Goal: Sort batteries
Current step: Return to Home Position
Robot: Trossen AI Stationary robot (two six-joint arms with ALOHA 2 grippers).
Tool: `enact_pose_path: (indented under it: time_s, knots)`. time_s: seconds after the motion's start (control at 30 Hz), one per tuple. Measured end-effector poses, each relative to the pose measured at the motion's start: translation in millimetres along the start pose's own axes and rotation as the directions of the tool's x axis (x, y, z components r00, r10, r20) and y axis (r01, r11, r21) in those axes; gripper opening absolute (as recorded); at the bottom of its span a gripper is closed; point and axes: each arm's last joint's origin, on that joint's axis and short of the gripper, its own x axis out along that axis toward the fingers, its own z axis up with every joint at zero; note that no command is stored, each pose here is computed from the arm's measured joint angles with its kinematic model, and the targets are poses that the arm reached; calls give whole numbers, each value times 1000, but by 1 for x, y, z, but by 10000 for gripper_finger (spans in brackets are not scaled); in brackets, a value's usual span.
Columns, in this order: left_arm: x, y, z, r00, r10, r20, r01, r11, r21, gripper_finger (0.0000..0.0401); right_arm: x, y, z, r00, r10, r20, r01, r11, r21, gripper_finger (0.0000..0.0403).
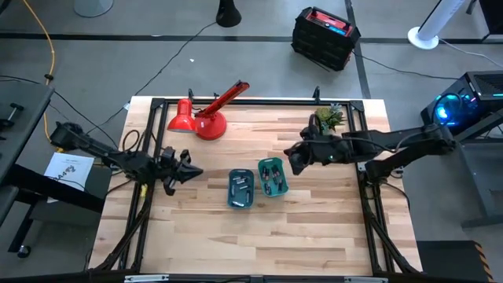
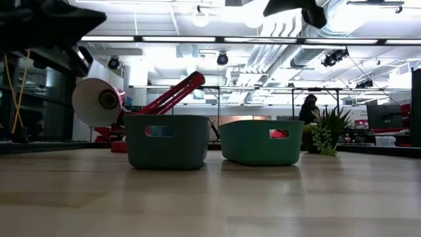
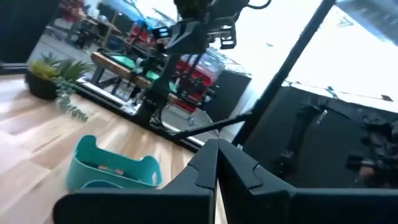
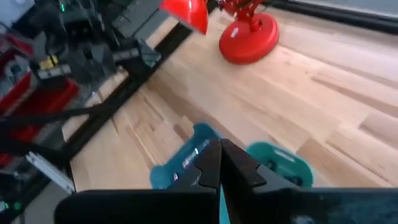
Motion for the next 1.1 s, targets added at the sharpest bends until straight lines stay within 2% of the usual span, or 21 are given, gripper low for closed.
enact_pose_path:
  time_s: [0.17,0.33,0.43,0.57,0.73,0.83,1.1]
  knots:
    - [-1,5,-2,998,-32,-51,32,999,10,0,-7,0,-23,992,-54,-114,51,998,-33,0]
    - [0,9,-6,995,2,-96,2,999,40,0,1,-12,-57,985,-85,-151,87,996,2,0]
    - [0,9,-6,996,18,-83,-15,999,41,0,17,-27,-77,992,7,-126,-1,999,47,0]
    - [0,9,-6,997,23,-80,-19,999,41,0,45,-59,-87,975,218,-43,-214,973,83,0]
    - [0,9,-6,996,23,-81,-20,999,41,0,63,-105,-82,922,377,86,-376,926,-29,0]
    - [0,9,-6,996,23,-81,-20,999,42,0,65,-125,-84,893,443,74,-434,894,-115,0]
    - [0,9,-6,996,24,-81,-20,999,42,0,66,-165,-106,899,436,32,-410,865,-290,0]
